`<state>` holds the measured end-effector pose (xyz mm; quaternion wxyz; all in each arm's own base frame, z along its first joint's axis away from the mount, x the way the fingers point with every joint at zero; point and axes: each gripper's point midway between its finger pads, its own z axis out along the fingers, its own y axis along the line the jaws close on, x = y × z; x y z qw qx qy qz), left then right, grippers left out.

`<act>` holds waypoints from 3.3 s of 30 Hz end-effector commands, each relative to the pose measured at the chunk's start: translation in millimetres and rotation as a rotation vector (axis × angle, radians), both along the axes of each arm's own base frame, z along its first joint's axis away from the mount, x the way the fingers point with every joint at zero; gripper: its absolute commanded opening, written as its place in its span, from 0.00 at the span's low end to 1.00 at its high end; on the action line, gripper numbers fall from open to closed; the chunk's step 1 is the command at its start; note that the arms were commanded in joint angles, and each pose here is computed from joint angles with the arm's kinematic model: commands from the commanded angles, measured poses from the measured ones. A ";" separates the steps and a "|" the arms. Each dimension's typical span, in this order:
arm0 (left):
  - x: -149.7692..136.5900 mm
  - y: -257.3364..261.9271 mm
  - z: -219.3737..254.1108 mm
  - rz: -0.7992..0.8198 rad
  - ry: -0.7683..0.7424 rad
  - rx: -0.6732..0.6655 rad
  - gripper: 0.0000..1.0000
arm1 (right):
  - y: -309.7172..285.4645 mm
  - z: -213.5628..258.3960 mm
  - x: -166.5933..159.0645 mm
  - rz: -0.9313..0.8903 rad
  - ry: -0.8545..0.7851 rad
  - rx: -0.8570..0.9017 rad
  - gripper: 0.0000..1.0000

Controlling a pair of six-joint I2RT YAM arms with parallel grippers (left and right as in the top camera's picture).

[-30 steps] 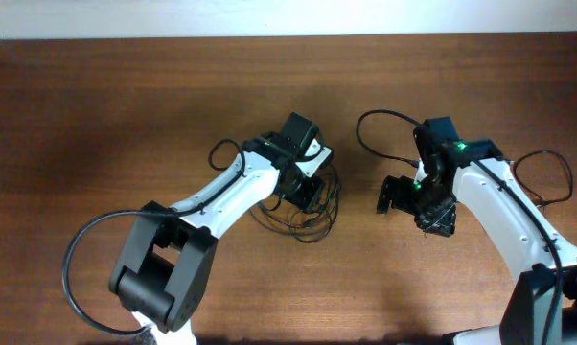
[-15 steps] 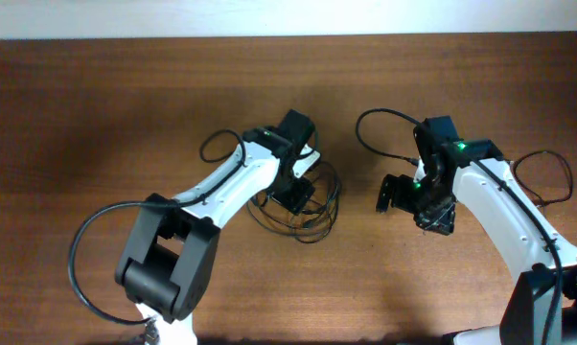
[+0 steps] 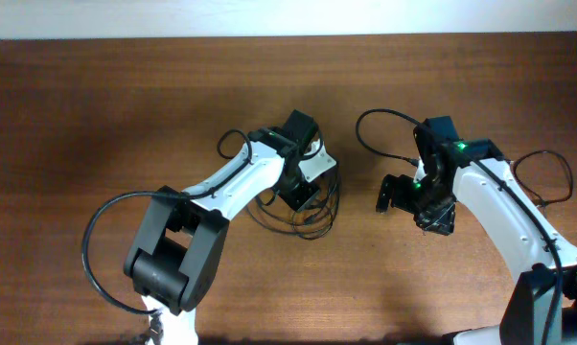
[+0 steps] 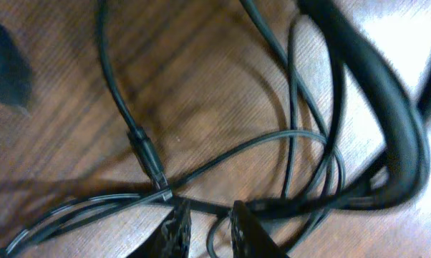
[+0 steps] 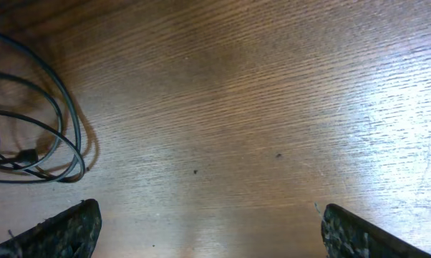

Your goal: Untangle cables

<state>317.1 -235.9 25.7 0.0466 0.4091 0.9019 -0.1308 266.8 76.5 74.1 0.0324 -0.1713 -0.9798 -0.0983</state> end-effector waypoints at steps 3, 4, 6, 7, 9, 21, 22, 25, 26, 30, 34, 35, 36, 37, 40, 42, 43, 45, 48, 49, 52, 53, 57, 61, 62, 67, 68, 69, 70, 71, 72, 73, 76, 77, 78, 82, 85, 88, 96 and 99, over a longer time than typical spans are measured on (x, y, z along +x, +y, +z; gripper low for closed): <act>11.0 -4.0 -1.9 0.100 -0.006 -0.016 0.30 | 0.1 -3.5 -0.1 -0.002 0.002 0.002 0.99; 7.3 -2.2 -3.0 0.090 0.006 -0.007 0.31 | 0.1 -3.5 -0.1 -0.002 0.002 0.002 0.98; -0.4 5.7 -3.8 0.056 0.028 0.023 0.29 | 0.1 -3.5 -0.4 -0.001 0.003 0.002 0.98; 1.0 11.5 -2.1 0.068 0.031 0.036 0.29 | 0.1 -3.5 -0.4 -0.001 0.003 0.002 0.99; 3.1 20.7 4.3 0.091 0.040 0.040 0.31 | 0.1 -3.5 -0.4 -0.001 0.003 0.002 0.98; -15.8 -2.0 -7.1 -0.007 0.054 -0.046 0.48 | 0.4 -3.5 2.8 -0.001 -0.010 0.003 0.98; -13.7 -3.2 -10.7 -0.008 0.039 -0.055 0.55 | 0.5 -3.5 3.3 -0.001 -0.012 0.004 0.98; -9.0 -5.0 -13.0 -0.007 0.013 -0.064 0.62 | 0.5 -3.5 3.4 -0.001 -0.013 0.003 0.98; -5.0 -3.7 -13.5 -0.002 -0.004 -0.053 0.49 | 0.5 -3.5 3.3 -0.001 -0.012 0.004 0.98; 2.5 -5.9 -12.8 0.003 -0.037 -0.059 0.47 | 0.6 -3.5 3.3 -0.001 -0.012 0.004 0.99; 5.4 -8.1 -17.2 0.003 -0.059 -0.075 0.53 | 0.5 -3.5 3.3 -0.001 -0.012 0.004 0.98; 5.8 -8.2 -17.9 0.003 -0.062 -0.077 0.51 | 0.6 -3.5 3.5 -0.001 -0.013 0.004 0.98; 5.7 -8.2 -18.0 0.003 -0.062 -0.076 0.48 | 0.8 -3.5 5.0 -0.001 -0.019 0.005 0.99; 5.7 -8.2 -18.0 0.003 -0.062 -0.076 0.45 | 0.8 -3.5 5.1 -0.001 -0.019 0.005 0.98; 5.4 -7.8 -17.8 0.002 -0.061 -0.075 0.15 | 9.5 -1.2 3.8 0.007 -0.014 0.058 0.98; 4.4 -7.2 -15.4 0.002 -0.059 -0.074 0.03 | 33.3 7.7 7.3 0.134 -0.062 0.204 0.99; 3.8 -6.9 -12.8 0.002 -0.059 -0.075 0.00 | 40.4 12.0 10.6 0.154 -0.082 0.247 0.99; 0.4 -6.8 2.7 -0.016 -0.071 -0.090 0.00 | 56.5 23.1 18.6 0.198 -0.134 0.348 0.99; -6.9 -11.8 20.8 -0.073 -0.078 -0.142 0.00 | 82.6 43.1 27.1 0.284 -0.225 0.526 0.99; -6.3 -10.7 24.6 -0.070 -0.084 -0.145 0.00 | 85.9 46.4 31.5 0.287 -0.248 0.547 0.99; -5.0 -8.4 45.7 -0.058 -0.069 -0.246 0.00 | 90.5 51.8 39.1 0.275 -0.277 0.577 0.92; -6.9 -5.9 56.2 -0.076 -0.051 -0.316 0.00 | 91.2 53.1 43.7 0.247 -0.283 0.581 0.88; -25.2 1.7 99.4 -0.226 0.009 -0.678 0.00 | 95.8 61.2 61.2 0.102 -0.280 0.618 0.47; -36.1 9.2 118.0 -0.292 0.000 -0.819 0.00 | 104.0 74.7 73.8 0.117 -0.345 0.682 0.08; -36.7 9.2 118.1 -0.294 0.001 -0.820 0.00 | 101.2 72.0 76.8 0.116 -0.359 0.655 0.15; -36.1 9.7 116.9 -0.296 -0.003 -0.812 0.00 | 97.4 48.1 79.7 0.126 -0.381 0.457 0.34; -36.1 9.7 116.9 -0.295 -0.002 -0.812 0.00 | 102.8 44.0 77.2 0.146 -0.381 0.426 0.34; -36.1 9.7 116.9 -0.296 -0.003 -0.812 0.00 | 107.1 39.6 75.4 0.163 -0.381 0.394 0.35; -36.0 9.7 116.9 -0.296 -0.003 -0.812 0.00 | 112.9 34.8 73.4 0.186 -0.386 0.356 0.36; -36.0 9.8 116.6 -0.296 -0.003 -0.810 0.00 | 116.3 27.7 72.9 0.206 -0.395 0.296 0.36; -36.0 9.9 116.4 -0.296 -0.003 -0.809 0.00 | 117.4 19.8 73.4 0.222 -0.408 0.223 0.35; -36.0 10.0 116.3 -0.296 -0.003 -0.808 0.00 | 115.7 14.4 75.3 0.226 -0.416 0.174 0.34; -35.2 11.1 115.9 -0.293 -0.005 -0.805 0.00 | 99.5 -4.1 81.9 0.210 -0.418 0.029 0.20; -34.8 11.6 115.9 -0.291 -0.006 -0.805 0.00 | 96.7 -8.8 82.8 0.206 -0.410 0.012 0.15; -33.5 12.9 115.9 -0.287 -0.008 -0.805 0.00 | 91.0 -12.1 84.9 0.199 -0.411 -0.019 0.08; -10.9 38.1 116.2 -0.135 -0.006 -0.801 0.00 | 52.3 -16.9 90.3 0.133 -0.396 -0.149 0.04; 13.9 75.8 122.0 0.049 -0.016 -0.853 0.00 | 27.4 -22.8 79.6 0.090 -0.318 -0.179 0.04; 34.8 107.6 122.9 0.197 -0.040 -0.889 0.00 | 18.9 -29.0 68.1 0.075 -0.265 -0.192 0.04; 87.6 205.6 79.7 0.904 0.044 -0.635 0.00 | 32.7 -35.6 55.8 -0.027 -0.191 -0.100 0.04; 89.9 210.4 70.5 0.976 0.050 -0.593 0.00 | 37.1 -40.5 51.0 -0.049 -0.154 -0.077 0.04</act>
